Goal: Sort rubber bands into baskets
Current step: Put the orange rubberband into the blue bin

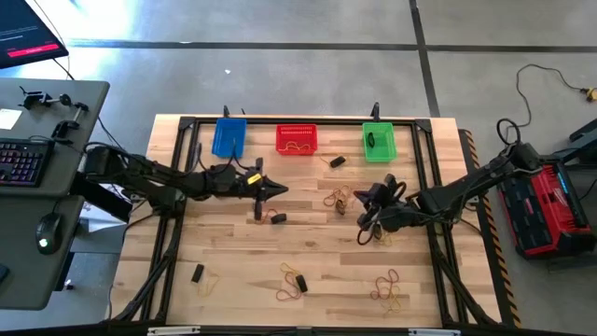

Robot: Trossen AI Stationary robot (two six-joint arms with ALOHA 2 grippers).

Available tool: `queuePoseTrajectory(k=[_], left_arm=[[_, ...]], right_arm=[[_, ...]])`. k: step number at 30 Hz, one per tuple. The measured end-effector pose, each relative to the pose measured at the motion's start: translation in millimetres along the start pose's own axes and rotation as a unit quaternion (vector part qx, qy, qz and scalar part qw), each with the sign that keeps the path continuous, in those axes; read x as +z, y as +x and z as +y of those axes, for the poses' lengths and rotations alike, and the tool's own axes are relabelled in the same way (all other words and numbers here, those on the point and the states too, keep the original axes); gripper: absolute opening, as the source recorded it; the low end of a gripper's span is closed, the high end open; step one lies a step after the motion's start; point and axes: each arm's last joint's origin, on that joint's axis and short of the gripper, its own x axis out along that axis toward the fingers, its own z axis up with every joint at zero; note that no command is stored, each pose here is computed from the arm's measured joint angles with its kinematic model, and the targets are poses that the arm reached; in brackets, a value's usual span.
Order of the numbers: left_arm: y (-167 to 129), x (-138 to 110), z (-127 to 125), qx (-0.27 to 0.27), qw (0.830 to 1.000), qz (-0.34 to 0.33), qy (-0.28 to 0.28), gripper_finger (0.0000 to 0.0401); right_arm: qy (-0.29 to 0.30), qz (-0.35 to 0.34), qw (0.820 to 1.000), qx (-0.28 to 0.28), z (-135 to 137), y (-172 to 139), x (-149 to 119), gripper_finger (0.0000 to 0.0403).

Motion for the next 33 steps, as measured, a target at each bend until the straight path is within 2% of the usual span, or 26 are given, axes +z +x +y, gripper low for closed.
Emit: queuePoseTrajectory(k=[7,22,33], left_arm=[[38,9,-9,-0.014,1.000,0.000,0.016,0.0042],[93,10,-19,-0.027,0.999,0.004,0.021,0.0110],[124,3,-19,-0.010,1.000,0.011,0.011,0.0143]], right_arm=[[-0.017,-0.047,0.998,0.026,7,-1,12,0.0000],[-0.024,-0.045,0.998,0.033,10,2,11,0.0000],[-0.041,-0.027,0.998,0.027,23,18,-3,0.0000]])
